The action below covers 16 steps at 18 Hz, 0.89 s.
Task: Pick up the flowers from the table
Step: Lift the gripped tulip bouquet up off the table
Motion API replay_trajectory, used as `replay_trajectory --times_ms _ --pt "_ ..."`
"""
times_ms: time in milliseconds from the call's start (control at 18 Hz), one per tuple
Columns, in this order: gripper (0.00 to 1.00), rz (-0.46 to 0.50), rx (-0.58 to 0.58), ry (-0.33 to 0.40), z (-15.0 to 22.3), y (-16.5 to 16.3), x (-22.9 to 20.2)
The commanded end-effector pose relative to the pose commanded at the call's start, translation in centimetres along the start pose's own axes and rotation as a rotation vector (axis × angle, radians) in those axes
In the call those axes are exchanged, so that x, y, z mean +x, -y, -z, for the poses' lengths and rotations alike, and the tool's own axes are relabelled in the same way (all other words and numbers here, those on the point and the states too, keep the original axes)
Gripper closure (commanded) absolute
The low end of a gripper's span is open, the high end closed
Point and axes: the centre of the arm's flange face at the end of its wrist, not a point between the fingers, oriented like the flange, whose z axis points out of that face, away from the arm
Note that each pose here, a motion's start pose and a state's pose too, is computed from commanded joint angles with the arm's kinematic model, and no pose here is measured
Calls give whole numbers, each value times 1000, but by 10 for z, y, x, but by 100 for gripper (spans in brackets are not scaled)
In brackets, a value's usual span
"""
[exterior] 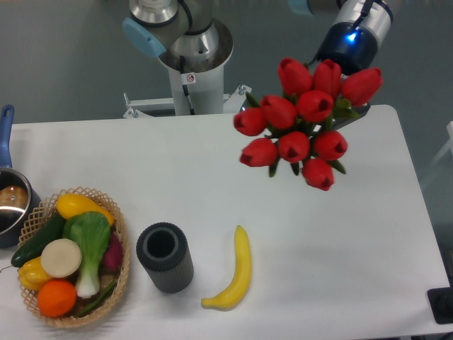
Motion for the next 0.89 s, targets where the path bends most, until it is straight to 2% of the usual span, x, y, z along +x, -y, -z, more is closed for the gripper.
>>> replay_trajectory --times_ms 889 --pt "80 8 39 -41 -7 5 7"
